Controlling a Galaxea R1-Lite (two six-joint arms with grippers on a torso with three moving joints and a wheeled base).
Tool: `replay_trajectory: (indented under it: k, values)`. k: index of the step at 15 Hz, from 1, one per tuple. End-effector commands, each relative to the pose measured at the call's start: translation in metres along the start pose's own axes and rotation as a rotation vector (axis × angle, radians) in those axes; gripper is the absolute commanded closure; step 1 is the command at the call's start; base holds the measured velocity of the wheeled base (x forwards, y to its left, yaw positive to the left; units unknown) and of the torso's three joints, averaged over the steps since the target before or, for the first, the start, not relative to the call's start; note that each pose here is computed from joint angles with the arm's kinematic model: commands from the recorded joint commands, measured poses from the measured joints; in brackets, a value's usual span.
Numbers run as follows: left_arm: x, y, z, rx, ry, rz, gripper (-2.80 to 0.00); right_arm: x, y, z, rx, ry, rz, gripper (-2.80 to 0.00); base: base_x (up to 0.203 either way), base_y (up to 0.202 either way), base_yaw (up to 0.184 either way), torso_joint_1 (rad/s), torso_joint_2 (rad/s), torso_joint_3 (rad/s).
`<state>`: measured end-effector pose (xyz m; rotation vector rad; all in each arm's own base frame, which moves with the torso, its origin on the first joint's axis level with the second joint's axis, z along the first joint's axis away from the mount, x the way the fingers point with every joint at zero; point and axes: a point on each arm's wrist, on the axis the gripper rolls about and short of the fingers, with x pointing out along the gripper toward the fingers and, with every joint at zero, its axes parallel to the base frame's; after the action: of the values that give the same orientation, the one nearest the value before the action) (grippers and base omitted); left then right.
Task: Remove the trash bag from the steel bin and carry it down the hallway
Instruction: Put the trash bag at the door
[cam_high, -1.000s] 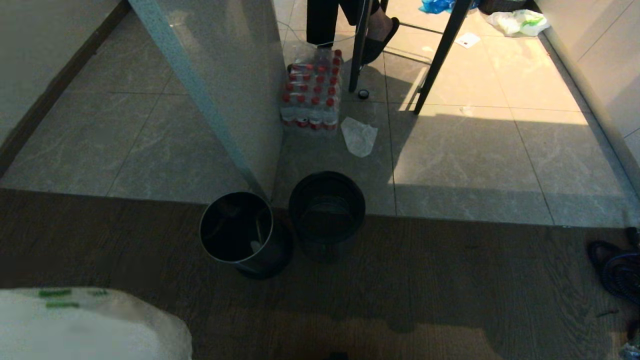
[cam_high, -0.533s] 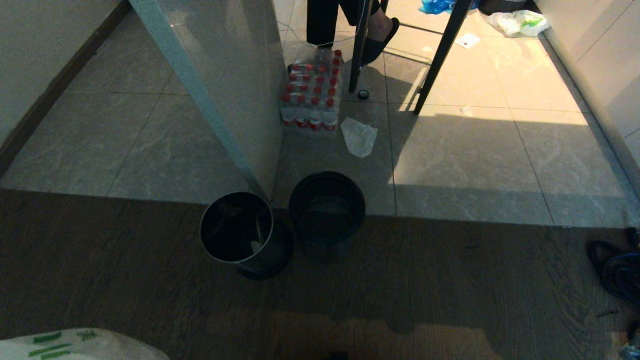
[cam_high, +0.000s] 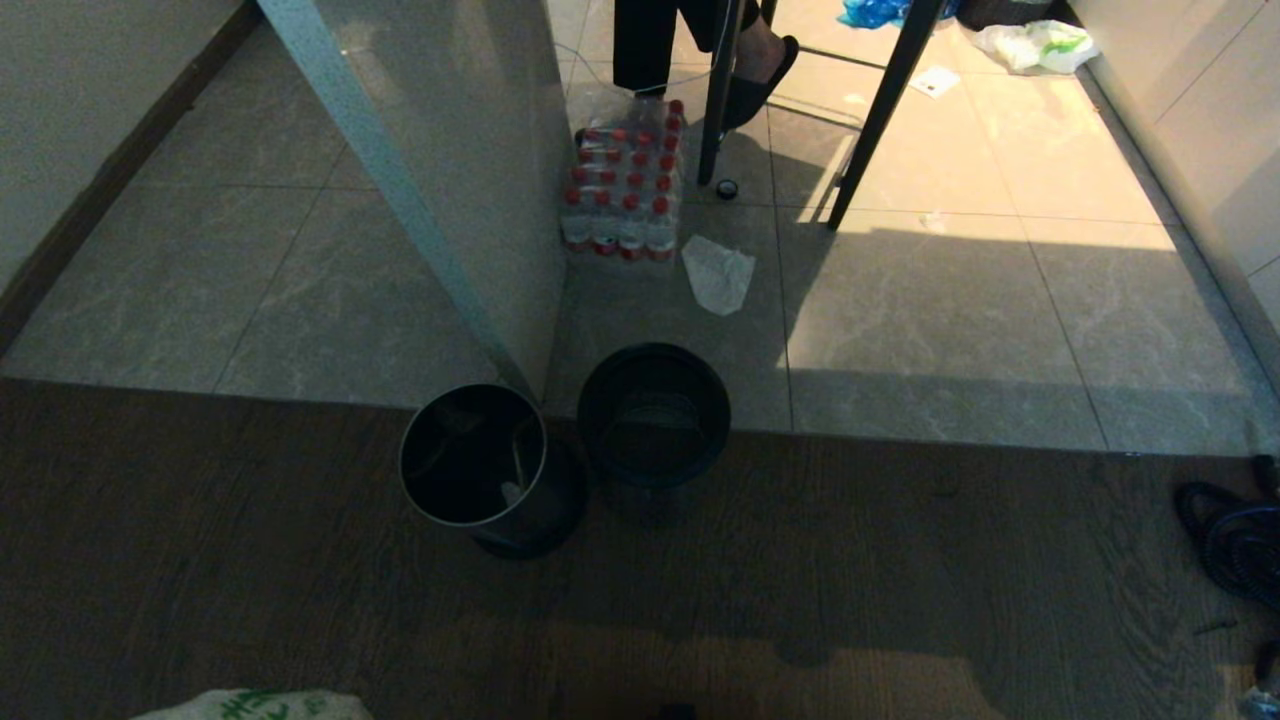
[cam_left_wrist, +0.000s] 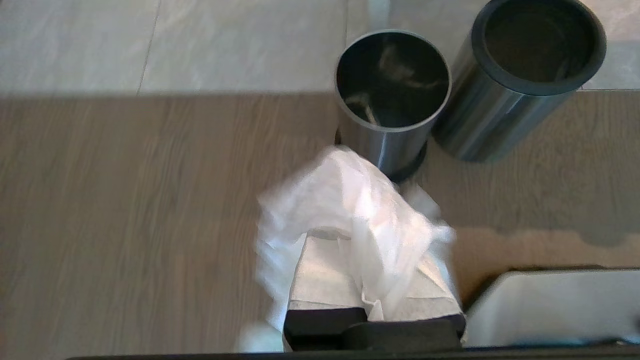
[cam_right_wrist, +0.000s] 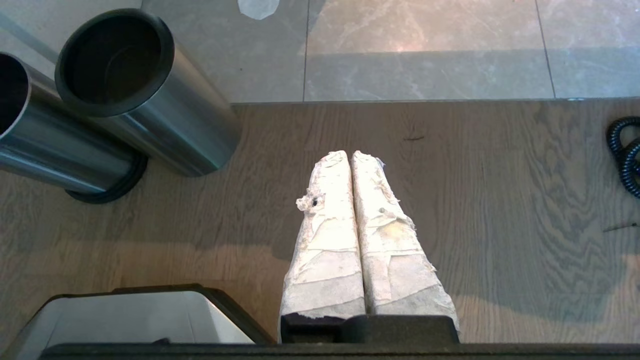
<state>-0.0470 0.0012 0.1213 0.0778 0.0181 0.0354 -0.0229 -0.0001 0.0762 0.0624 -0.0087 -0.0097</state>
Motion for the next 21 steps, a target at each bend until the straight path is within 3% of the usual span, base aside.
replay_trajectory:
  k: [1, 2, 4, 7, 10, 21]
  values:
    - [0.016, -0.002, -0.018, 0.021, -0.115, -0.005, 0.0, 0.0, 0.0, 0.0, 0.001, -0.001, -0.001, 0.0, 0.0, 0.0, 0.0, 0.0, 0.0, 0.0]
    - [0.022, -0.004, -0.028, 0.044, -0.136, -0.02, 0.0, 0.0, 0.0, 0.0, 0.001, -0.001, -0.001, 0.0, 0.0, 0.0, 0.0, 0.0, 0.0, 0.0]
    - [0.025, -0.005, -0.039, 0.042, -0.083, -0.045, 0.0, 0.0, 0.0, 0.0, 0.001, -0.001, -0.001, 0.0, 0.0, 0.0, 0.0, 0.0, 0.0, 0.0]
    - [0.025, -0.006, -0.045, -0.066, -0.017, -0.053, 0.0, 0.0, 0.0, 0.0, 0.001, -0.001, -0.001, 0.0, 0.0, 0.0, 0.0, 0.0, 0.0, 0.0]
    - [0.025, -0.006, -0.045, -0.109, -0.016, -0.042, 0.0, 0.0, 0.0, 0.0, 0.001, -0.001, 0.0, 0.0, 0.0, 0.0, 0.0, 0.0, 0.0, 0.0]
    - [0.025, -0.005, -0.045, -0.098, -0.018, -0.037, 0.0, 0.0, 0.0, 0.0, 0.001, 0.001, -0.001, 0.0, 0.0, 0.0, 0.0, 0.002, 0.0, 0.066]
